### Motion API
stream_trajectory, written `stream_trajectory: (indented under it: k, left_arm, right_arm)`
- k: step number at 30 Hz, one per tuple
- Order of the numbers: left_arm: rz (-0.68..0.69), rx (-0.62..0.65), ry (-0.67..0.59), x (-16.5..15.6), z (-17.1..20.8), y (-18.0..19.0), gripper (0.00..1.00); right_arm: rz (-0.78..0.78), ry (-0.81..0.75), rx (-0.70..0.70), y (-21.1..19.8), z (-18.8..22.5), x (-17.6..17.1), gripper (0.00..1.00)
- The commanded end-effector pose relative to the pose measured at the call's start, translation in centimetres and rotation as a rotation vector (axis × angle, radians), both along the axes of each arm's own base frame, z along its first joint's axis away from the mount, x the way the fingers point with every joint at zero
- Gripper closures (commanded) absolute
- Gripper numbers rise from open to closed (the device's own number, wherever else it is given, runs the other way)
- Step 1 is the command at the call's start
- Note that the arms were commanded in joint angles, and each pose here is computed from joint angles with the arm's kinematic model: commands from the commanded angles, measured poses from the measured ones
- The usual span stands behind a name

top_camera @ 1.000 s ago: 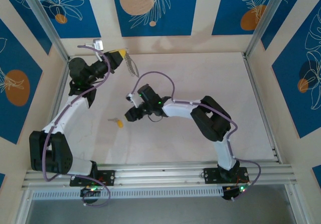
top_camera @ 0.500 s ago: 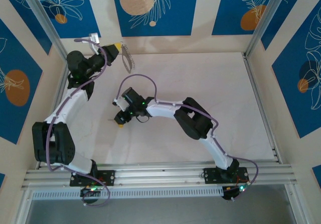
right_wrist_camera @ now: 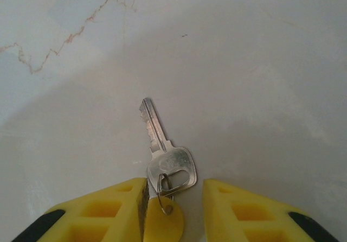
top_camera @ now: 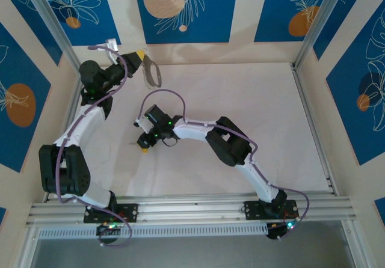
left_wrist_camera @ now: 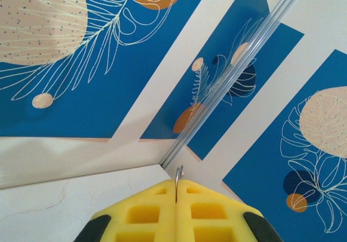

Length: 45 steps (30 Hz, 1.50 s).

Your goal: Put the keys on the keyring

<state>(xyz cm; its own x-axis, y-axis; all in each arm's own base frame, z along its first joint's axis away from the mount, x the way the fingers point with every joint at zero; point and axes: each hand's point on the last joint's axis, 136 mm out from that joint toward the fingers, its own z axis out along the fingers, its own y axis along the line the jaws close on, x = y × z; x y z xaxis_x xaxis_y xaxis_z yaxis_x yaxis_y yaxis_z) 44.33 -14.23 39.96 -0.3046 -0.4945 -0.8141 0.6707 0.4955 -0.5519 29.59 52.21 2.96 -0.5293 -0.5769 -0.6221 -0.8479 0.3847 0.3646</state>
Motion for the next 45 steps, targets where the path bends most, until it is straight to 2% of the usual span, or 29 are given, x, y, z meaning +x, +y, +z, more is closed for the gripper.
stream_trajectory:
  k: [1, 6, 14, 20, 27, 31, 38, 45]
  left_arm:
    - [0.005, -0.016, -0.094, -0.4, 2.9, 0.6, 1.00]
    - [0.005, -0.019, -0.093, -0.4, 2.9, 0.6, 1.00]
    - [0.005, -0.023, -0.093, -0.4, 2.9, 0.7, 1.00]
    - [0.003, -0.024, -0.094, -0.4, 2.9, 0.6, 1.00]
    - [0.004, -0.025, -0.090, -0.4, 2.7, 0.7, 1.00]
    - [0.001, -0.020, -0.094, -0.6, 2.8, 0.6, 1.00]
    - [-0.014, -0.017, -0.101, -1.0, 3.2, 0.4, 1.00]
    - [-0.047, -0.014, -0.112, -1.8, 3.8, 0.0, 1.00]
  right_arm:
    - [0.027, 0.017, 0.007, 0.5, 0.0, -0.4, 0.71]
    - [0.037, 0.033, 0.016, 0.5, 0.2, -0.7, 0.79]
    - [0.052, 0.055, 0.017, 0.6, -0.1, -1.3, 0.76]
    - [0.048, 0.056, 0.009, 0.6, -0.4, -1.2, 0.79]
    - [0.040, 0.052, 0.012, 0.4, -0.1, -1.0, 0.99]
    - [0.022, 0.044, 0.030, -0.3, 1.0, -0.6, 1.00]
    - [-0.035, 0.000, 0.095, -3.0, 5.5, -0.6, 1.00]
    - [-0.110, -0.030, 0.135, -8.3, 8.6, -1.7, 1.00]
